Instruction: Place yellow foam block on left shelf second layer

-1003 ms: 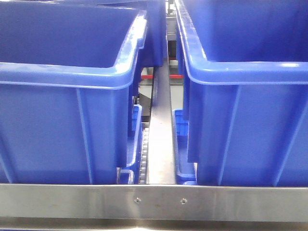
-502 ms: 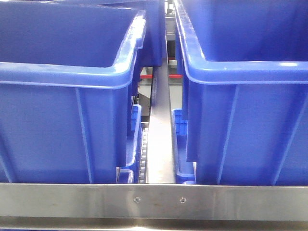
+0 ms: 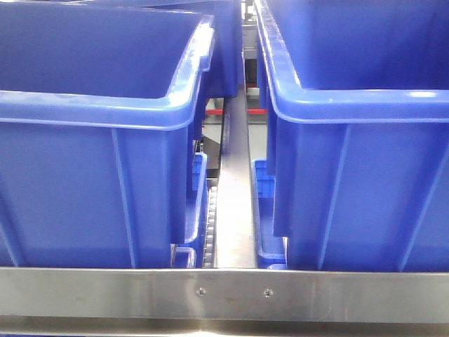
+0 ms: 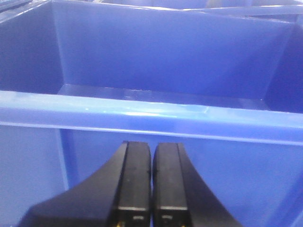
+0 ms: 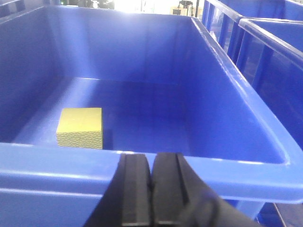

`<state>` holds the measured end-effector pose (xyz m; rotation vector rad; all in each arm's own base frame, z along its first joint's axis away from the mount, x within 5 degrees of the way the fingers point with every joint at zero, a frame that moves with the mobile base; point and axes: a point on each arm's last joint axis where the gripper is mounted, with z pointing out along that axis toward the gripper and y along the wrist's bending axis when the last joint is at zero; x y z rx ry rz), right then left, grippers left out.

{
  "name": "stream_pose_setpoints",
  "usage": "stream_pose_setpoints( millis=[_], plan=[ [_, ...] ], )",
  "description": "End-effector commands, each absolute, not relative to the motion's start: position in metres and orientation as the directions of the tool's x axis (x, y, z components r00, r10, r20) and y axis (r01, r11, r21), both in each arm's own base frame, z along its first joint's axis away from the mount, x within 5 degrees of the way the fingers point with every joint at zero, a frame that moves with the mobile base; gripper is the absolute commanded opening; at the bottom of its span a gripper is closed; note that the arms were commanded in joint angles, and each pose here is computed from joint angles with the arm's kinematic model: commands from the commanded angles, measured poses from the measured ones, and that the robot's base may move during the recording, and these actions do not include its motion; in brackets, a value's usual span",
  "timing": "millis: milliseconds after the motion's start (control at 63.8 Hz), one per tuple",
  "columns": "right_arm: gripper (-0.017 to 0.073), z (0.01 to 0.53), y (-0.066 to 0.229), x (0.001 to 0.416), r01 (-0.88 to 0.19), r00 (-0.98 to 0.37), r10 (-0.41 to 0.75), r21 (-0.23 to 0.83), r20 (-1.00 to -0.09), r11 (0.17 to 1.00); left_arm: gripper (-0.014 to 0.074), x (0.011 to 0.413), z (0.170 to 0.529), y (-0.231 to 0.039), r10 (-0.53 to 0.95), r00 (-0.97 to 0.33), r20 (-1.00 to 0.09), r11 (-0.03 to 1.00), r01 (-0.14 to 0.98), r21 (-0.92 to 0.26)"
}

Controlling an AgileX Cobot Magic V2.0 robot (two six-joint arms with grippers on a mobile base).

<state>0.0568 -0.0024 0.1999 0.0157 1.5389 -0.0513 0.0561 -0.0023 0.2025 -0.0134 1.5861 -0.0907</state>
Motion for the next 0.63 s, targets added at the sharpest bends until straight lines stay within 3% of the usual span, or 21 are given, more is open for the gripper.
stream_pose_setpoints(
  millis=[0, 611],
  plan=[
    [0.0059, 0.2173, -0.0023, 0.0538, 0.051, 0.162, -0.045, -0.037, -0.986, 0.998, 0.0136, 0.056, 0.2015, -0.0033, -0.08, 0.049, -0.996, 0.995, 0.064, -0.077],
    [0.0059, 0.2173, -0.0023, 0.0538, 0.051, 0.162, -0.045, -0.037, -0.986, 0.998, 0.0136, 0.056, 0.2015, -0.0033, -0.08, 0.049, -0.996, 0.995, 0.064, -0.077]
  ],
)
